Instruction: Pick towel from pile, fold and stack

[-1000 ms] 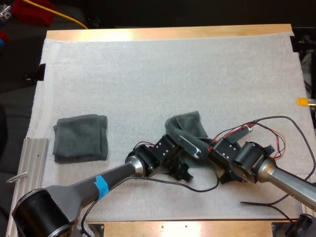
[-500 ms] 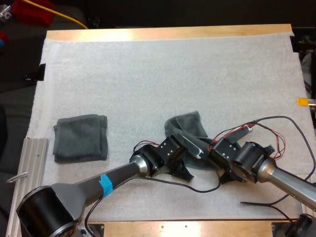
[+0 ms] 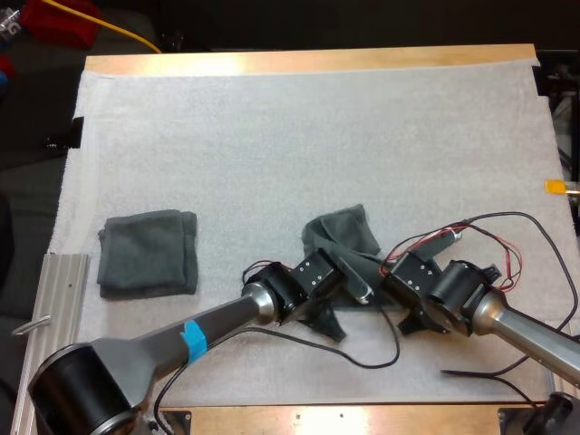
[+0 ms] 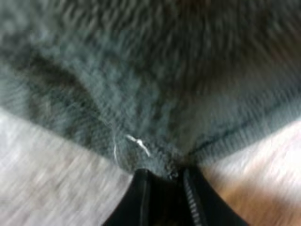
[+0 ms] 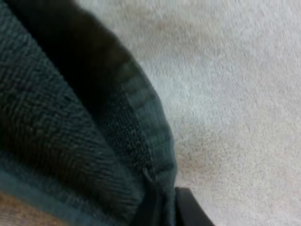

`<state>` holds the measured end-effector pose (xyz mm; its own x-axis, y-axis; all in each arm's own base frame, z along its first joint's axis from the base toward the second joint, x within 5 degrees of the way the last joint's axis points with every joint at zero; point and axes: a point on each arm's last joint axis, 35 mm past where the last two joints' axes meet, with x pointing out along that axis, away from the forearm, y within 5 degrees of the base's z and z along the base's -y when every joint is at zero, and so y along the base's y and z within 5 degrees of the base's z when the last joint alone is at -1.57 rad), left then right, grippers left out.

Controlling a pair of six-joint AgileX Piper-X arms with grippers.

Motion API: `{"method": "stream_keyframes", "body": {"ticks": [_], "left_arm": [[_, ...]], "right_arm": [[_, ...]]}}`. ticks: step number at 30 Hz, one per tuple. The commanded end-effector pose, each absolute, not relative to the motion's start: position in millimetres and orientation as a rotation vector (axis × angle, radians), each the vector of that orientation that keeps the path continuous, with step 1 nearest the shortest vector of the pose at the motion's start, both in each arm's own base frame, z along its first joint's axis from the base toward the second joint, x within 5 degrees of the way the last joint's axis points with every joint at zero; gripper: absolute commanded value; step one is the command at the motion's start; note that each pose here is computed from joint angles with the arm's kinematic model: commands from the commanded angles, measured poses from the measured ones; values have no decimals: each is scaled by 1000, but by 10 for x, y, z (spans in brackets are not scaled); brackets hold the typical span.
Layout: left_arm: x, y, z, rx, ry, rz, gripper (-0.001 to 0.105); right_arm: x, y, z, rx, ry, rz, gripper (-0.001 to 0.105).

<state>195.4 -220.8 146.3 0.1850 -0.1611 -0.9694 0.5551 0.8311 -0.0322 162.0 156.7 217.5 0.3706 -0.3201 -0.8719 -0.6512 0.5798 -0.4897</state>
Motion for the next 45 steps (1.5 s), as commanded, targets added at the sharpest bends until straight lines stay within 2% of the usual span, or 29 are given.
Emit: {"method": "stream_keyframes", "body": {"ticks": [1,9,20,28,34,45], "left_arm": [[1940,-2159,1567,415,1276,-489,0],[1922,-2067,2122,412,1142,-499,0],[1922,-1702,2963,374,1015,-456,0],[1875,-1614,3538,422,947,-388,0],[1819,-1557,3976,403,883,-393,0],[1703,-1454,4253,405,886,-395,0]], "right_arm": [[1618,1552,2205,-980,1224,266,1],[1656,1636,2448,-802,1103,355,1],[1622,1593,2986,-685,931,364,1],[1663,1638,3354,-563,850,345,1],[1677,1642,3616,-480,801,303,1],[1653,1611,3847,-458,784,292,1]]}}
